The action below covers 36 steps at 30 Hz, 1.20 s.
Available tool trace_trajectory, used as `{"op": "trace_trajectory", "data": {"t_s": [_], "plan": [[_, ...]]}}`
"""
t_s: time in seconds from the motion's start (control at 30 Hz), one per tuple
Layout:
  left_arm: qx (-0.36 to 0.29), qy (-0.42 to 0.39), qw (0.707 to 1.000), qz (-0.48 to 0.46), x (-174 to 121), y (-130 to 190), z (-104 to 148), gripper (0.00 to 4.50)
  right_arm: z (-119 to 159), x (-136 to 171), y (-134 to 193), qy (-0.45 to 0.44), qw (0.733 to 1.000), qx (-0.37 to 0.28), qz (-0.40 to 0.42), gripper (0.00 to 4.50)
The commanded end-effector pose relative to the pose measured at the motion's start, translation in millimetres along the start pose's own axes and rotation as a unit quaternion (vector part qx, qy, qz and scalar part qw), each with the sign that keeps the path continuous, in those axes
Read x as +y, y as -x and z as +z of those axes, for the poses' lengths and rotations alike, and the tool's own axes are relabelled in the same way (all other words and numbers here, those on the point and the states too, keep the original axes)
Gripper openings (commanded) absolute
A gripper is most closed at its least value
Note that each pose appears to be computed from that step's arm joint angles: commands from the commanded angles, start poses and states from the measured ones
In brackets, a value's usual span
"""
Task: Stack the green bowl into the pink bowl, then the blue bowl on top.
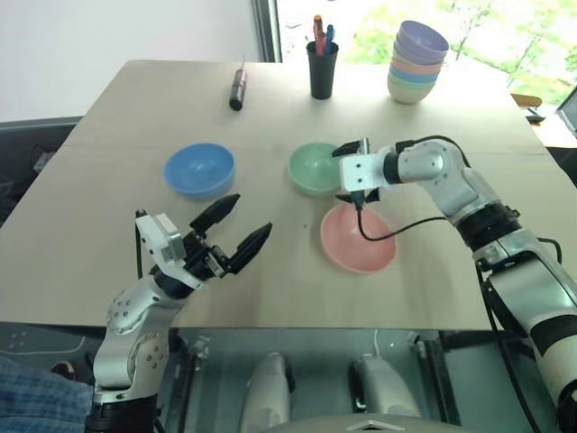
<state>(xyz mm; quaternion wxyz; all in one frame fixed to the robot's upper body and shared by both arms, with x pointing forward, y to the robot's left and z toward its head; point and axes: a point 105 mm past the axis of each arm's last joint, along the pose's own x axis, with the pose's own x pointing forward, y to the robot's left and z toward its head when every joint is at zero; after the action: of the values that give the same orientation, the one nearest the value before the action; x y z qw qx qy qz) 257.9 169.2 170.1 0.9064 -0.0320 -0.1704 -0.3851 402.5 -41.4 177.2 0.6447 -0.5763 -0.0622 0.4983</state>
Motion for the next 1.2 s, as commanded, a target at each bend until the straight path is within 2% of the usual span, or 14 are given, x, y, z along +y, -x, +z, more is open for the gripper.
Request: {"op": "trace_trajectory", "data": {"t_s": [0.03,0.33,1.2], "plan": [[-0.018,-0.023,0.999,-0.016,-5.8,-6.5,13.1,4.50,10.2,-13.6,-2.7,0.037,0.999,-0.009,-0.013,4.47],[-0.017,-0.026,0.999,-0.017,-4.8,-5.7,12.8,4.50,10.5,-19.0,-12.8,0.054,0.998,-0.003,-0.014,4.47],[-0.024,-0.028,0.999,-0.017,-2.8,-4.4,13.3,4.50,2.3,-5.8,-19.9,0.043,0.999,0.017,0.027,4.47]]}}
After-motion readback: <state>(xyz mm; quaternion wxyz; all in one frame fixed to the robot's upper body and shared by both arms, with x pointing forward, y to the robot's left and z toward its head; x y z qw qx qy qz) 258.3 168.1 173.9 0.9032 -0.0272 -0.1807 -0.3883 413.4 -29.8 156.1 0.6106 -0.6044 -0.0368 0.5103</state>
